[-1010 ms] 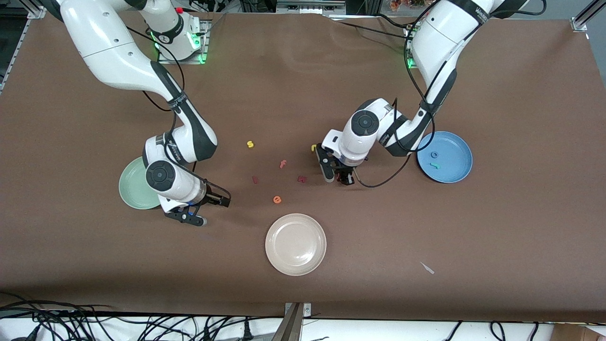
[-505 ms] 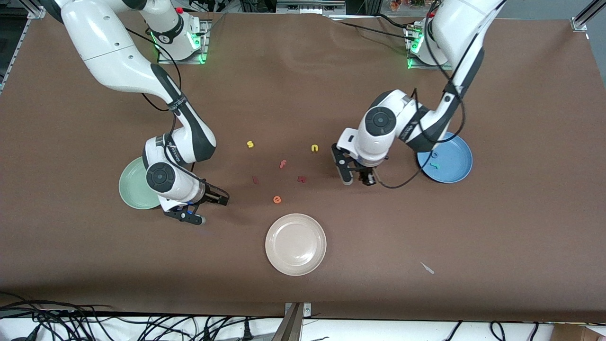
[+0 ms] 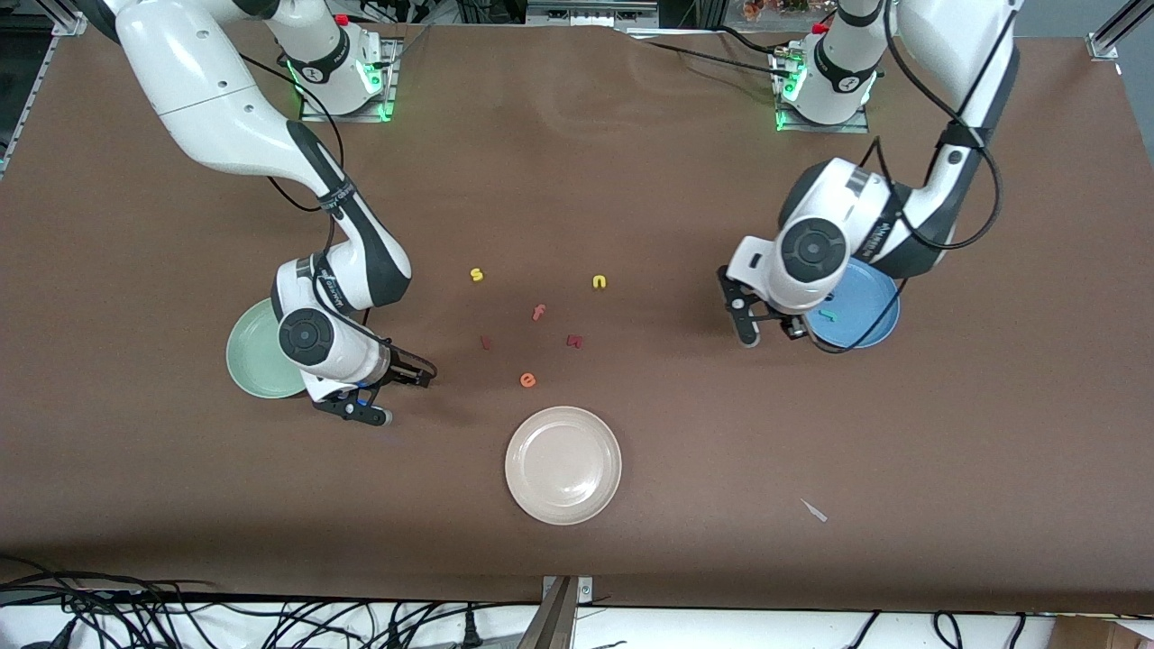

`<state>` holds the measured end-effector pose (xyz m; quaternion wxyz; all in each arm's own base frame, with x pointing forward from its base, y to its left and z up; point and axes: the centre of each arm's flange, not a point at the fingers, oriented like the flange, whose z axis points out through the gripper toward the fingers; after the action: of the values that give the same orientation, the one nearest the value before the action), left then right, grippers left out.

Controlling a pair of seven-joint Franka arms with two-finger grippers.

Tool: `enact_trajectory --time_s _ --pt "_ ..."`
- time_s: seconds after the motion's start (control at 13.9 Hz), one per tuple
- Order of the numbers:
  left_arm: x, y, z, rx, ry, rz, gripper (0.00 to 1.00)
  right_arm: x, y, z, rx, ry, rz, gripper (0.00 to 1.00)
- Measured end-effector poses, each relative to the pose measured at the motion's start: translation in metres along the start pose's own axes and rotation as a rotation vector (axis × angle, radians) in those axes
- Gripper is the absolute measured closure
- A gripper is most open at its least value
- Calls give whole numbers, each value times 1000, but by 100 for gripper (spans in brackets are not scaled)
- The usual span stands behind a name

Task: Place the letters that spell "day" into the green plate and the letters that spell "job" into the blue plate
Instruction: 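Carry the b to the blue plate while the right gripper grasps the teal y, then release the b on the blue plate while the right gripper carries the y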

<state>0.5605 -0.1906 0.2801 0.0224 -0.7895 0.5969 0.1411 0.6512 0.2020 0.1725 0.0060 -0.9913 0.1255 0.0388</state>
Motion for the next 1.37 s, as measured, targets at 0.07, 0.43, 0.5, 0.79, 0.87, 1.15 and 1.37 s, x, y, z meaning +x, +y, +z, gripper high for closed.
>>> enact_trajectory --time_s 0.07,0.43,0.5,0.79,0.87,1.15,1.37 --pt "-16 -4 10 -21 -9 20 72 0 0 -2 1 2 -2 35" --pt "-75 -10 57 -75 -11 56 72 1 0 -5 2 5 -7 56" --pt "-84 -9 71 -61 5 56 72 1 0 -5 2 5 -11 56" --pt "-114 -10 109 -33 41 62 68 1 0 -5 0 4 -19 64" --pt "-114 -10 107 -27 44 63 58 1 0 -5 0 4 -20 64" --pt "-114 -21 76 39 72 48 19 1 0 -6 1 4 -27 64" --pt "-115 -38 34 84 155 -24 0 3 0 -8 2 7 -52 64"
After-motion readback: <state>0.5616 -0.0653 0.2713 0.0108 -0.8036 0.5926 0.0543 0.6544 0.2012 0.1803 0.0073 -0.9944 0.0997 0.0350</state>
